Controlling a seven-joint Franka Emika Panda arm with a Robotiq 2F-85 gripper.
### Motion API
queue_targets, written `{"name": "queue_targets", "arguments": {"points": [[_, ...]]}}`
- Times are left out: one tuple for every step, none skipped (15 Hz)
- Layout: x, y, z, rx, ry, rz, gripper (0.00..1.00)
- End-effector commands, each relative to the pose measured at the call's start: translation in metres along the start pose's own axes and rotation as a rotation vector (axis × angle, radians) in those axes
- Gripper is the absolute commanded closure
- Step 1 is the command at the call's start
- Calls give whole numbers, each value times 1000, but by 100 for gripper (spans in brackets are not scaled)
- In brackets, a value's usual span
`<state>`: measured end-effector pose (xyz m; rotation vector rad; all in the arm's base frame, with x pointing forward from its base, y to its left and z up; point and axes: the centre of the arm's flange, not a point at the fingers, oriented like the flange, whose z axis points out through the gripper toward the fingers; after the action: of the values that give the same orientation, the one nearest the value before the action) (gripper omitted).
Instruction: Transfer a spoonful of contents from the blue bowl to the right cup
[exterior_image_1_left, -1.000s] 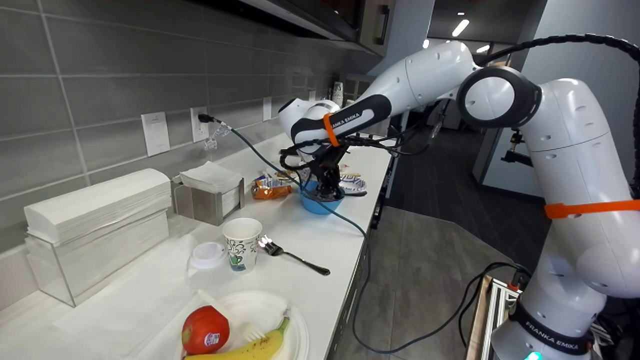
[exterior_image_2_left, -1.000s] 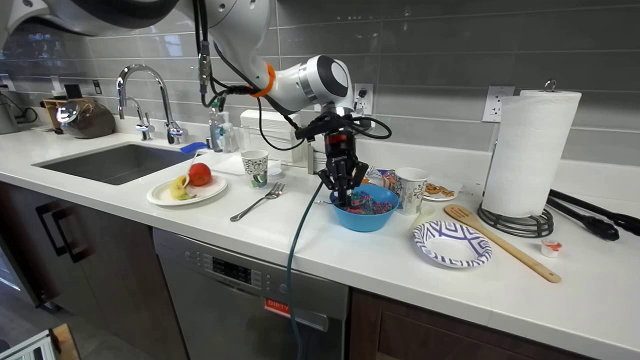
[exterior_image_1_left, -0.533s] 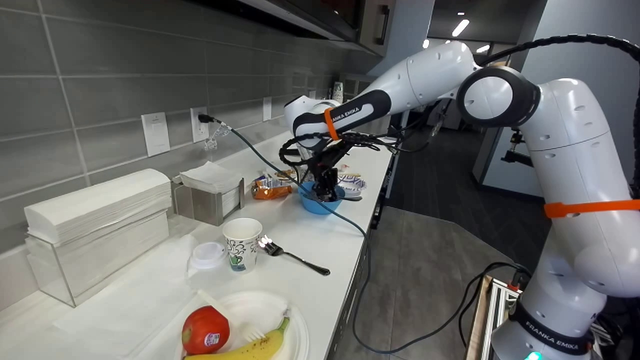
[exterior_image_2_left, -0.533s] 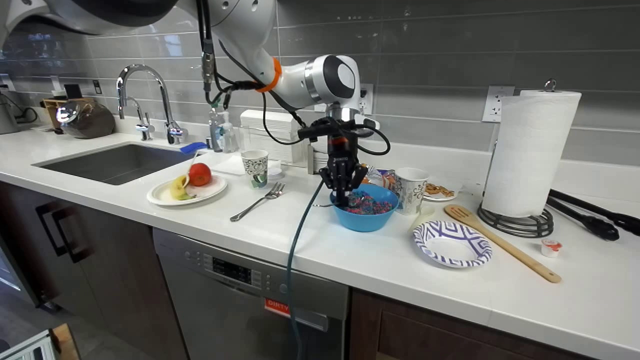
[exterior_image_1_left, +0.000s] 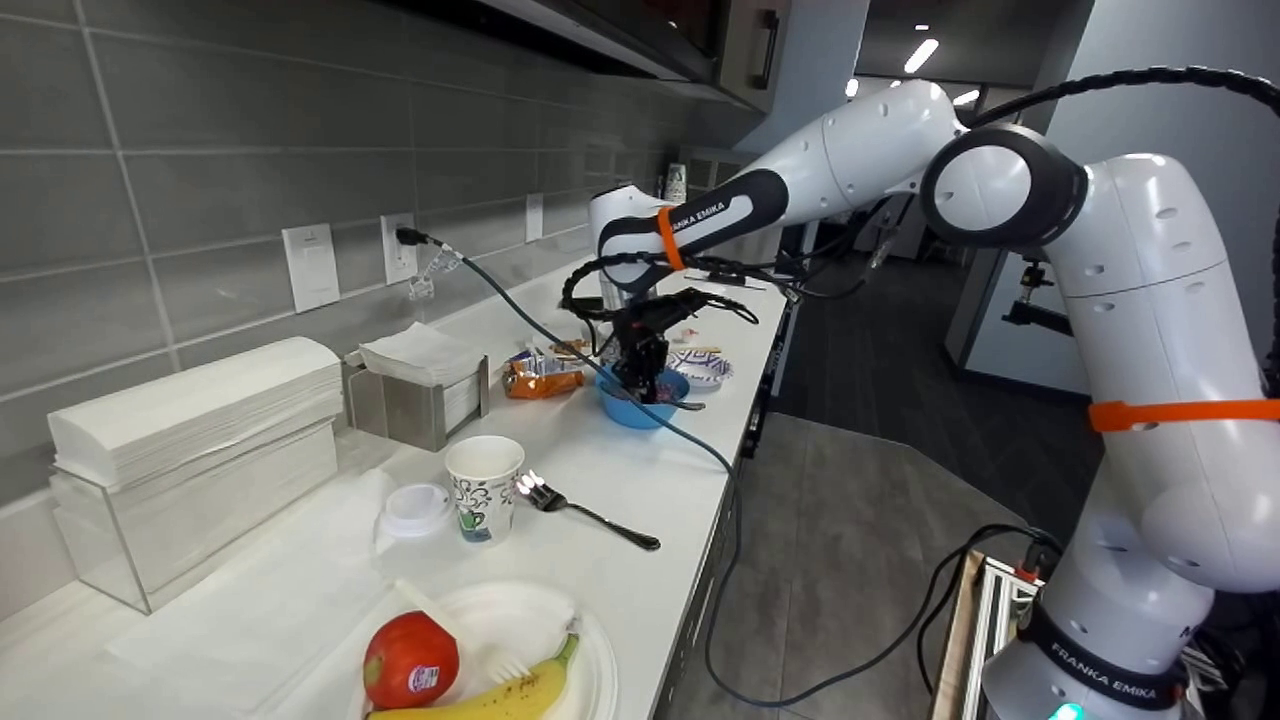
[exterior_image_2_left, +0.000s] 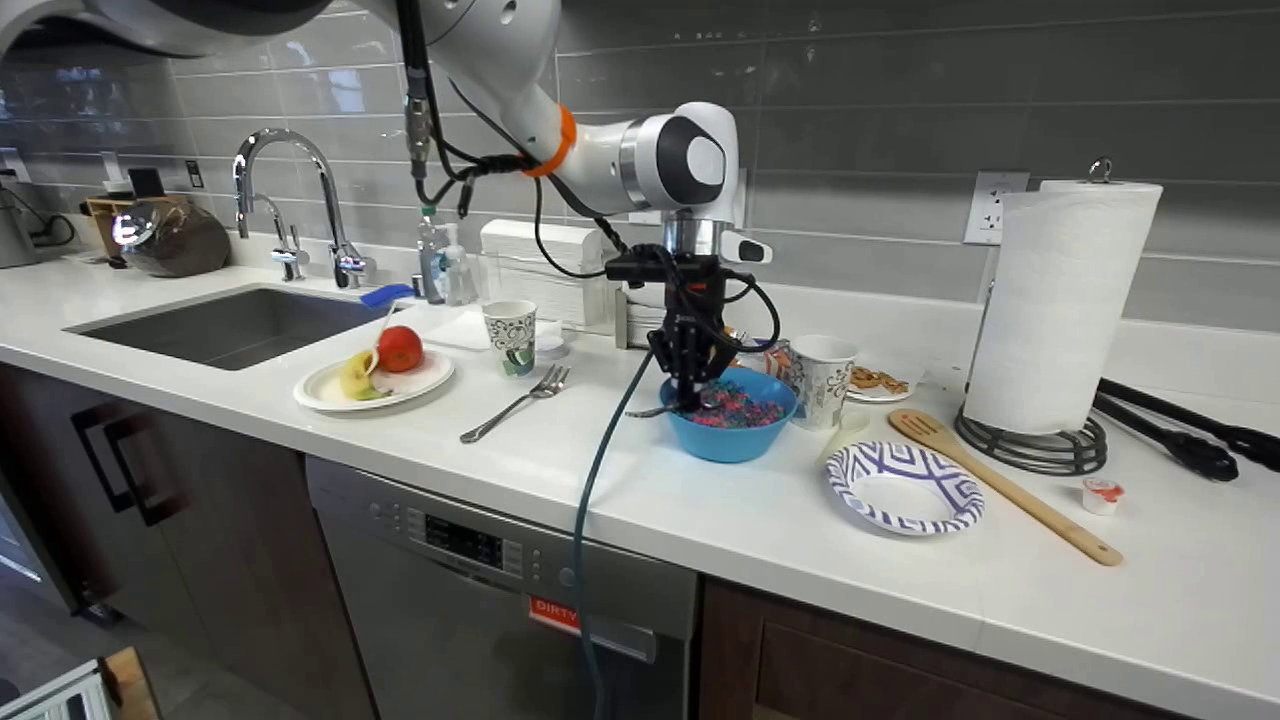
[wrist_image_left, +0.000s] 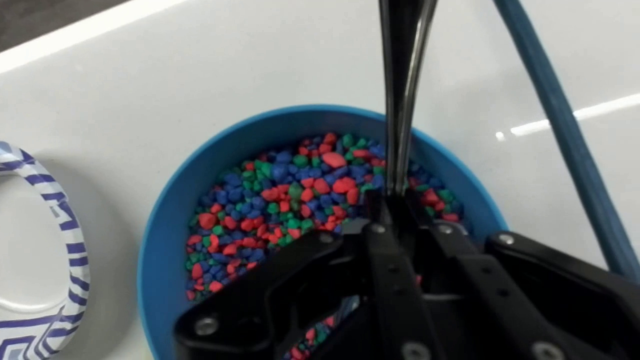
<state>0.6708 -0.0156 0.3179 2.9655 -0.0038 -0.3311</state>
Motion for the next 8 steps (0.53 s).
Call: {"name": "queue_targets", "arguments": {"points": [[-14,-1,9,80,52,0,97],[-16,-1,8,92,64,4,97],[-19,0,8,104,75,6,97],[-22,1,8,111,82,8,97],[-25,1,9,117,89,10,97],[-27,1,9,128,98,12,97],[-30,2,10,134,107,16,97],[-33,2,9,139,116,19,97]]}}
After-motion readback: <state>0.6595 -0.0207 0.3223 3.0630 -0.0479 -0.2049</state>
